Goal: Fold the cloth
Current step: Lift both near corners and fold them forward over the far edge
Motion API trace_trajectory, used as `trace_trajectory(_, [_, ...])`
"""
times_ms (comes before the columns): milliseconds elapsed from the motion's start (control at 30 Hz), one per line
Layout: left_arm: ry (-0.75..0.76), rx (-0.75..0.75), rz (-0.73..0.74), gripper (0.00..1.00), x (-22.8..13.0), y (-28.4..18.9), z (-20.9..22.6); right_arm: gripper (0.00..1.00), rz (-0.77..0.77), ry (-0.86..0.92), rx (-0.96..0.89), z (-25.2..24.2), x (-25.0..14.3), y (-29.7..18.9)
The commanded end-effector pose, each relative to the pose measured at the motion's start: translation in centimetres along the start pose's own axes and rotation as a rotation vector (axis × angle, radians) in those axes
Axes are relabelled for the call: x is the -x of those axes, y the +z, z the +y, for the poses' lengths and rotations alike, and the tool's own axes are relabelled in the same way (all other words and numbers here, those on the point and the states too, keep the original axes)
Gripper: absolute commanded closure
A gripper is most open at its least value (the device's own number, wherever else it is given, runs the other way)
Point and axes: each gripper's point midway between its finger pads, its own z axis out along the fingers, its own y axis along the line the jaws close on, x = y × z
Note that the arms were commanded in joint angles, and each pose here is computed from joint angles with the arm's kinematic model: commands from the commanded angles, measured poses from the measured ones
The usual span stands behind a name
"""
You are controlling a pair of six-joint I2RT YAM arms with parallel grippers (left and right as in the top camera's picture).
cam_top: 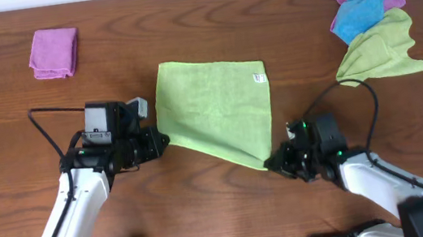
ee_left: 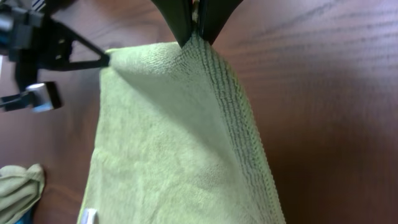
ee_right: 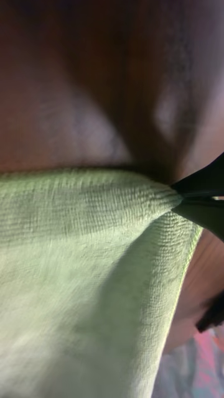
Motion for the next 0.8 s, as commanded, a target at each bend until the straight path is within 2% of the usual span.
trace_trajectory(0, [0.023, -0.001, -0.01, 0.94, 0.1, -0.9, -0.5, 0.98, -0.137, -0.166, -0.068, 2.8, 3.8, -2.6])
trace_trajectory(200, [-0.032, 0.037, 0.07, 0.94, -2.6, -1.8, 0.0, 0.98, -0.161, -0.275, -0.18, 5.4, 5.9, -6.4])
trace_trajectory(433, [-0.044, 0.103, 0.132, 0.94, -5.0, -2.4, 0.2, 0.98, -0.119, -0.262, -0.206, 5.1, 5.1, -6.9])
trace_trajectory(600, [-0.056, 0.106, 0.075, 0.94, -4.4, -3.1, -0.3, 0.98, -0.1, -0.282, -0.209, 5.4, 4.4, -6.6])
trace_trajectory(767, [-0.06, 0.186, -0.016, 0.94, -2.6, -3.2, 0.9, 0.99, -0.171, -0.355, -0.143, 7.8, 5.8, -6.1])
